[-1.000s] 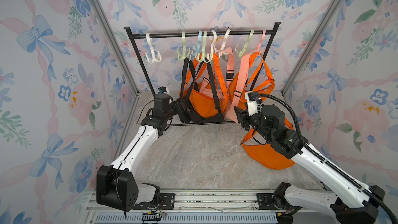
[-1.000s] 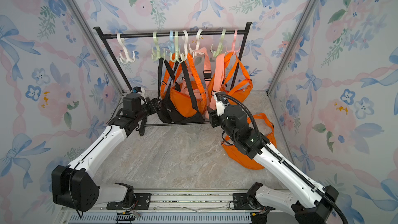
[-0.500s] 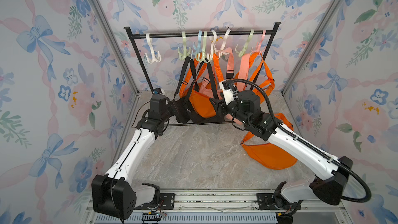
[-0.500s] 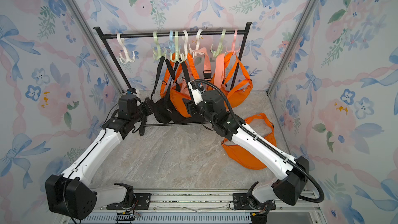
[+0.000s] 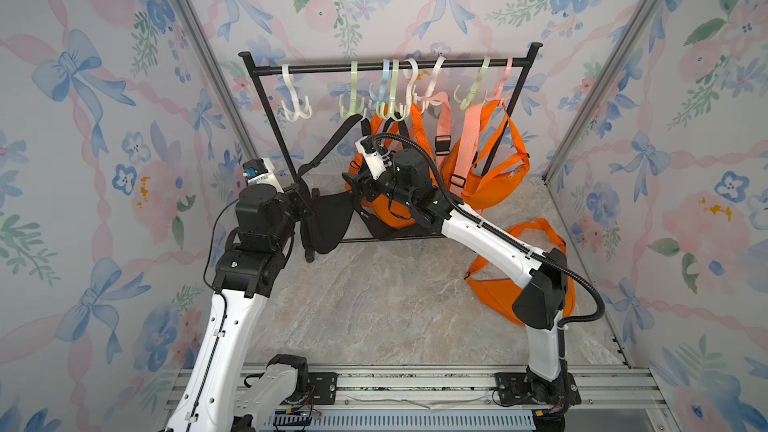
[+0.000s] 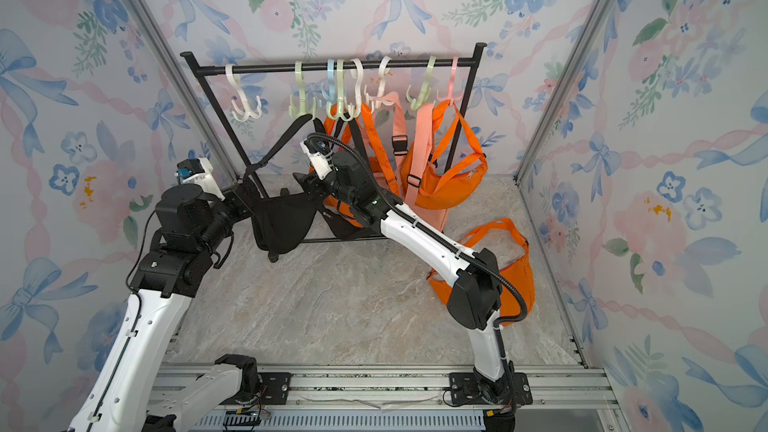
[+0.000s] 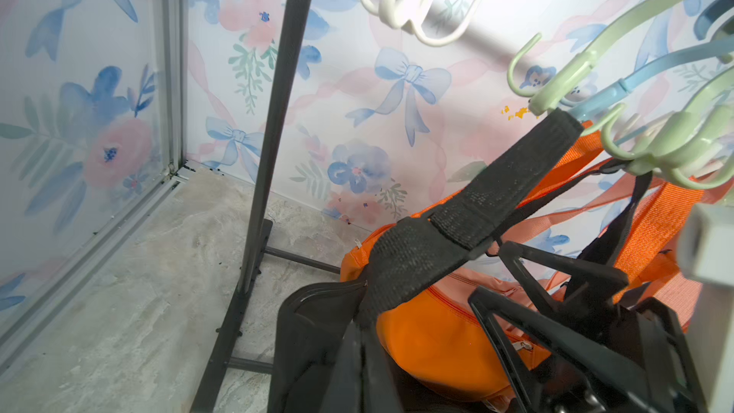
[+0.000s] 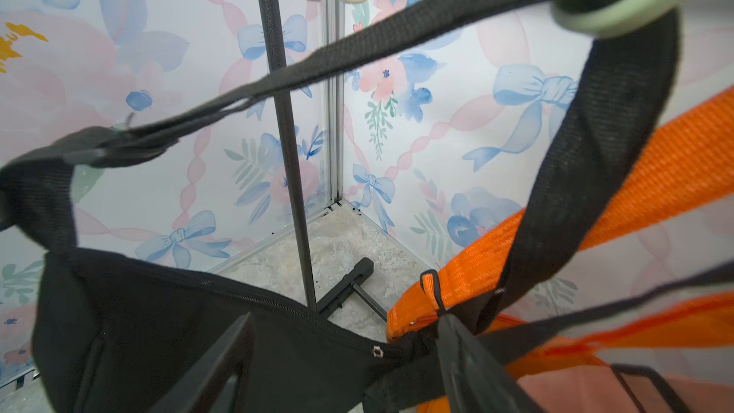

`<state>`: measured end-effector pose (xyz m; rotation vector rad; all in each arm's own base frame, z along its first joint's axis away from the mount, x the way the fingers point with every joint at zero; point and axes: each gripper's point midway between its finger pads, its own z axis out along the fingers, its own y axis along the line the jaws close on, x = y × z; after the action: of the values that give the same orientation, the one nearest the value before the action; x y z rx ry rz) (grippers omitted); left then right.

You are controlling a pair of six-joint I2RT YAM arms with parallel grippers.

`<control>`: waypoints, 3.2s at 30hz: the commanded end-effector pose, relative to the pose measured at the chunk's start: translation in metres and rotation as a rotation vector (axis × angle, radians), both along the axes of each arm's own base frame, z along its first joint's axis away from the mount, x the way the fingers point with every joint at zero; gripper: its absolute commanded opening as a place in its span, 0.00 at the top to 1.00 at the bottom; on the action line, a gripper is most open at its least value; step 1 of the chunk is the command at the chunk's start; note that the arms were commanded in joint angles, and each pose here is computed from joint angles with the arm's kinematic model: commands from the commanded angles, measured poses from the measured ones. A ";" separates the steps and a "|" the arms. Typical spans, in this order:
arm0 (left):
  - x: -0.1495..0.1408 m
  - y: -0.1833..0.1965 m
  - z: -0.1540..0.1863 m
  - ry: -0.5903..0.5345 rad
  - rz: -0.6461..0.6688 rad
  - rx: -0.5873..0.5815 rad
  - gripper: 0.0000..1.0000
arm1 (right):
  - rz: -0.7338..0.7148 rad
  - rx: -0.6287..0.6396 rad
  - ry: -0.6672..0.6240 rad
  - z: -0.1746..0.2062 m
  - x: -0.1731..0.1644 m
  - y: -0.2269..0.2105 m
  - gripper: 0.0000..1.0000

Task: Take the bag off the hook
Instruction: Pick up the bag from the hook, then place the bag at the center of the board.

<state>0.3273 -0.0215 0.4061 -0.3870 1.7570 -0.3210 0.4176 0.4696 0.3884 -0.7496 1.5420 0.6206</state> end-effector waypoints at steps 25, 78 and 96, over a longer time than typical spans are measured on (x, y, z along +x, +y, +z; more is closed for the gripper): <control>-0.068 0.040 0.091 -0.206 0.165 0.142 0.95 | 0.085 0.278 -0.027 0.050 0.013 0.042 0.24; -0.012 -0.044 0.057 -0.164 -0.257 -0.094 0.96 | 0.132 0.204 -0.275 0.194 -0.147 -0.075 1.00; -0.071 -0.292 -0.024 -0.034 -1.011 0.051 0.96 | -0.864 0.101 -0.172 0.140 -0.197 -0.385 1.00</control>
<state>0.2568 -0.2797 0.4009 0.4886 1.7748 -0.9632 0.2143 0.1302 0.5418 -0.1882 1.4078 0.2066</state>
